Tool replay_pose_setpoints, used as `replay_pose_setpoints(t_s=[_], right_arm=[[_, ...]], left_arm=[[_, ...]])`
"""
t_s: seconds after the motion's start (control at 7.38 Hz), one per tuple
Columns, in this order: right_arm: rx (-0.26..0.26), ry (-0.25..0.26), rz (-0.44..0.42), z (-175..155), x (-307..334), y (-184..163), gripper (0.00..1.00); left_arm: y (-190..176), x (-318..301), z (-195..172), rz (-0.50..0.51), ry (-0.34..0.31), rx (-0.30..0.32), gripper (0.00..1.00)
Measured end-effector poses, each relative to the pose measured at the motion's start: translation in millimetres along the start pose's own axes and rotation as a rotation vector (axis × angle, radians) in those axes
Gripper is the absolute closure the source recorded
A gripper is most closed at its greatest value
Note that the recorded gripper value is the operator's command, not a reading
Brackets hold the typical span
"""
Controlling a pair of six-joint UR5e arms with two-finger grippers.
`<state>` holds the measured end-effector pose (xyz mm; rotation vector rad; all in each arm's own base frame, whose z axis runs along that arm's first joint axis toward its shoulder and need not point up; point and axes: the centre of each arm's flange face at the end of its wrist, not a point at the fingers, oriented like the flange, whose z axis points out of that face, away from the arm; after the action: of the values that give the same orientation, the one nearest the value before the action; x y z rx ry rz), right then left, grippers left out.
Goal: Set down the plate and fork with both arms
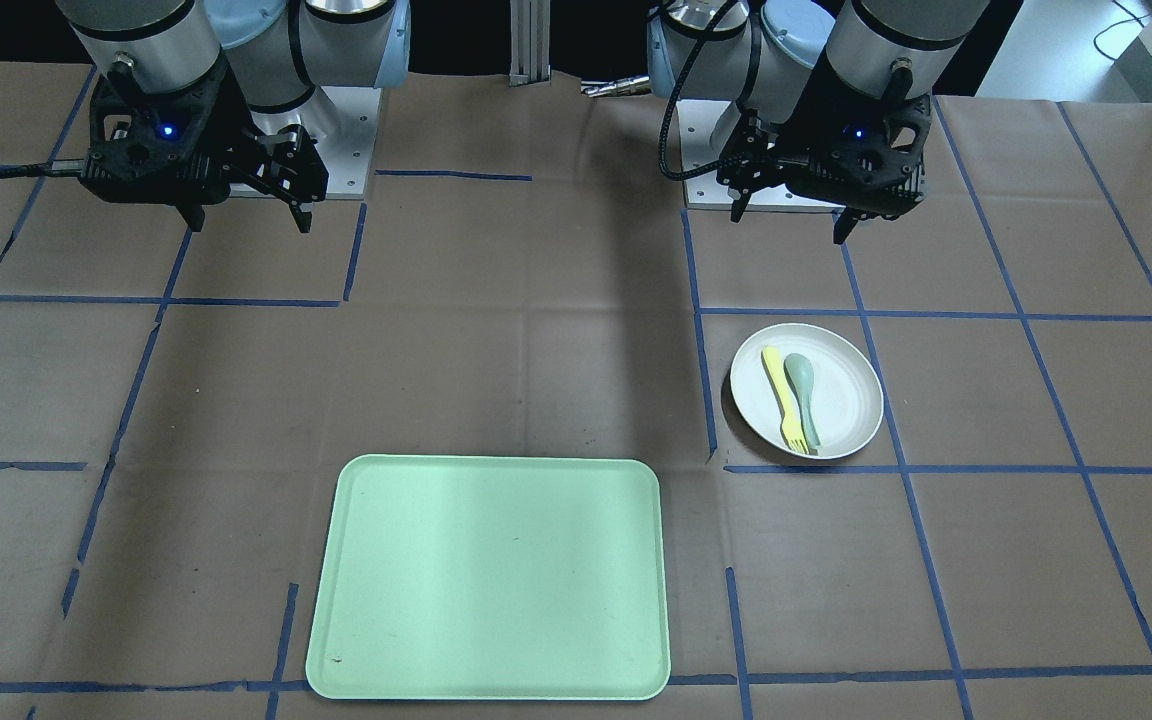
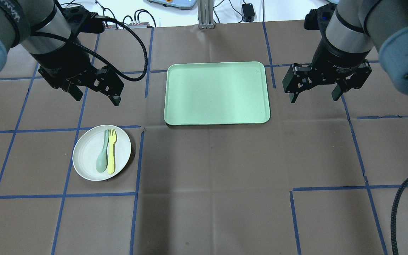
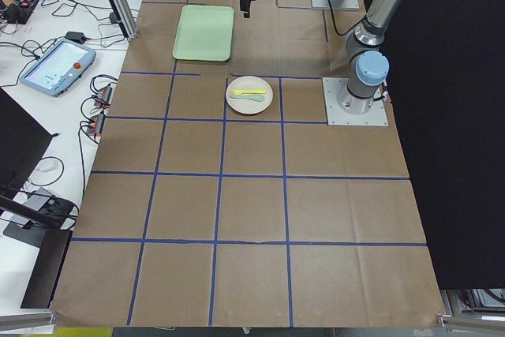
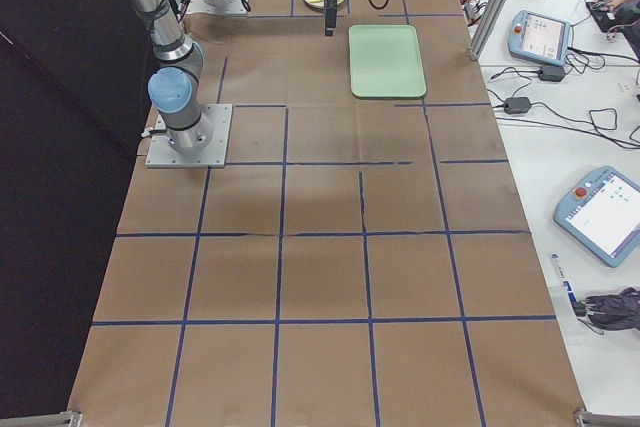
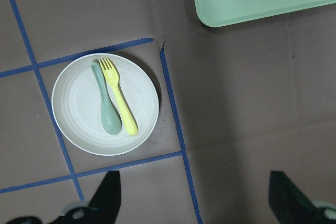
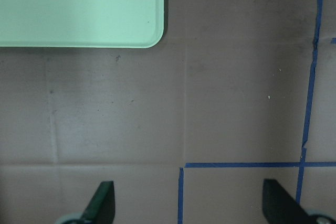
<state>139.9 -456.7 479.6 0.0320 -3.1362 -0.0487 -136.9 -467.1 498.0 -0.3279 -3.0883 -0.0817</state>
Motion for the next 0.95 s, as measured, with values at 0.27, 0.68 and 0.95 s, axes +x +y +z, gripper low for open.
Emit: replay_pose_setpoints(t_s=[0.27,0.68,0.95], right_arm=[[-0.001,0.002,-0.021,0.4,0.7,-0.2,0.00],[-0.003,0.006,-0.050,1.3,2.5,-0.9,0.00],[-0.001,0.008,-0.072,1.3,3.6,-1.5,0.00]], left_arm=[[0.0,-0.1,-0.1,-0.001,-0.001,0.001,0.00],[-0.7,-1.1,-1.1,-0.004,0.002,0.008,0.00],[-0.9,-1.7,3.4,-0.006,0.005,0.001,0.00]])
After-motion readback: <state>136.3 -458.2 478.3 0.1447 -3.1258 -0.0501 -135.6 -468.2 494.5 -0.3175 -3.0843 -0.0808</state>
